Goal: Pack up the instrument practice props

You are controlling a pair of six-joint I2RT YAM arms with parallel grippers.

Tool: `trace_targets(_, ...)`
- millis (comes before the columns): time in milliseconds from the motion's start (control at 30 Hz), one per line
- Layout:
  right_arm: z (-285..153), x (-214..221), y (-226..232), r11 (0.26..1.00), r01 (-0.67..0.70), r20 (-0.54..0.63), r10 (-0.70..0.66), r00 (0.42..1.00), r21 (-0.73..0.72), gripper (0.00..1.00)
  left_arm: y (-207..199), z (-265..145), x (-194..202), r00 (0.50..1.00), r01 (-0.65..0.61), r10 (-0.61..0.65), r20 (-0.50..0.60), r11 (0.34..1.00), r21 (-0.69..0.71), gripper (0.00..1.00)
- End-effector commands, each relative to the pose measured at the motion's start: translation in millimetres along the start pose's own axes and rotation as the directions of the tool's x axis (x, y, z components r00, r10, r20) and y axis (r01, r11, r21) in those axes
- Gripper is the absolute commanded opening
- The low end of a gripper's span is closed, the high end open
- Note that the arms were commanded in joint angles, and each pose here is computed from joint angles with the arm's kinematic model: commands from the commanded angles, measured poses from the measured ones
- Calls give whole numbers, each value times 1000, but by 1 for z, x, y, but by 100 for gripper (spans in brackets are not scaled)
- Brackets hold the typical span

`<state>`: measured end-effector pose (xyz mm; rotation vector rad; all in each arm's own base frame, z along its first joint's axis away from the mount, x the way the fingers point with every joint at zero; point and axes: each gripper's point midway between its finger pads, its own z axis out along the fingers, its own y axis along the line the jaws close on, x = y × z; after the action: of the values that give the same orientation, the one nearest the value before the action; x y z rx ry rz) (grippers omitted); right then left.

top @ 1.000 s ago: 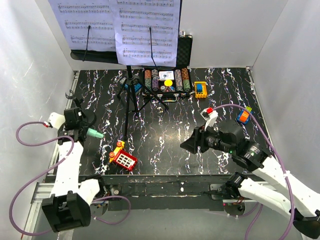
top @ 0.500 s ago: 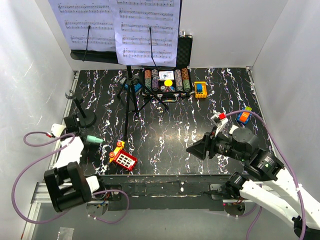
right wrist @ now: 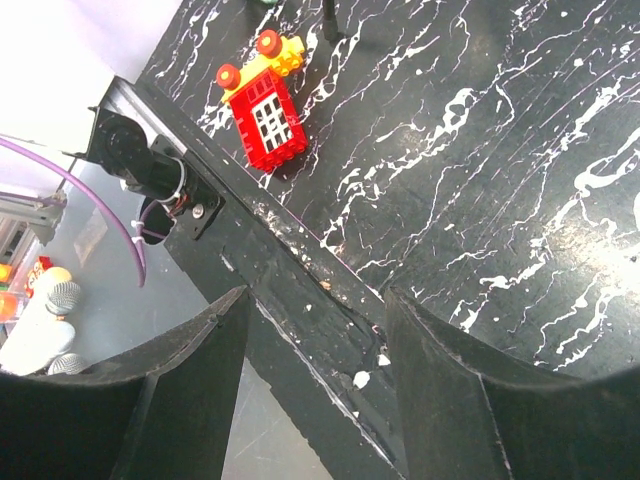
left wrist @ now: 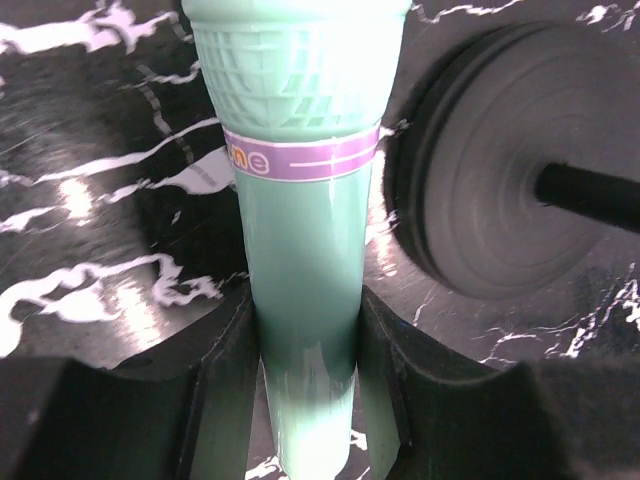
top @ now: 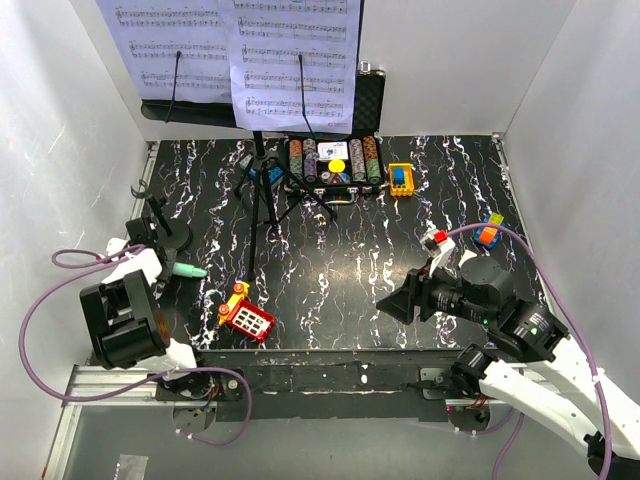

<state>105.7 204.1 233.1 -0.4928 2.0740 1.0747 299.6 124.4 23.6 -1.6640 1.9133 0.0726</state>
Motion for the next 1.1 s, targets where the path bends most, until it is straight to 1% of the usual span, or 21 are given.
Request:
trace_targets(0, -4, -15, 7, 999, 30, 43, -30, 999, -12, 64, -3, 9, 10, 998, -16, 16, -68, 1000, -6, 21)
trace_targets(100, -3, -15, 6, 1000, 28, 37, -27, 999, -7, 64, 3, 11, 16, 995, -26, 24, -92, 999, -22, 33)
trace_targets(300, -2, -16, 7, 1000, 23, 34, -22, 999, -9, 64, 11, 10, 21, 993, -48, 44, -107, 998, -36, 50)
trace_targets(400, -2, -15, 7, 1000, 20, 35, -20, 999, -8, 64, 12, 9, 21, 992, -61, 57, -112, 997, -36, 55)
trace_targets(600, -3, -13, 5, 1000, 6, 33, -6, 999, -4, 64, 13, 6, 22, 991, -63, 59, -120, 997, -34, 58)
trace_targets(767, -2, -12, 5, 1000, 4, 29, -4, 1000, -3, 65, 11, -8, 20, 991, -67, 66, -117, 998, -8, 63)
trace_targets(833, -2, -13, 6, 1000, 6, 32, -5, 999, -7, 65, 11, -16, 18, 992, -61, 61, -111, 998, 4, 70)
trace_targets(967, -2, -14, 7, 1000, -4, 33, 4, 999, -6, 65, 13, -39, 10, 996, -46, 48, -80, 999, 22, 89)
trace_targets(1000, -2, -14, 7, 1000, -8, 33, 8, 999, -8, 65, 13, -45, 8, 996, -40, 43, -73, 999, 32, 92)
trace_targets(1033, -2, -14, 8, 1000, -14, 36, 14, 999, -10, 65, 11, -52, 6, 997, -34, 37, -69, 998, 49, 98)
trace_targets(1067, -3, -13, 9, 1000, -15, 34, 16, 999, -18, 65, 7, -59, 3, 997, -26, 31, -66, 997, 70, 98)
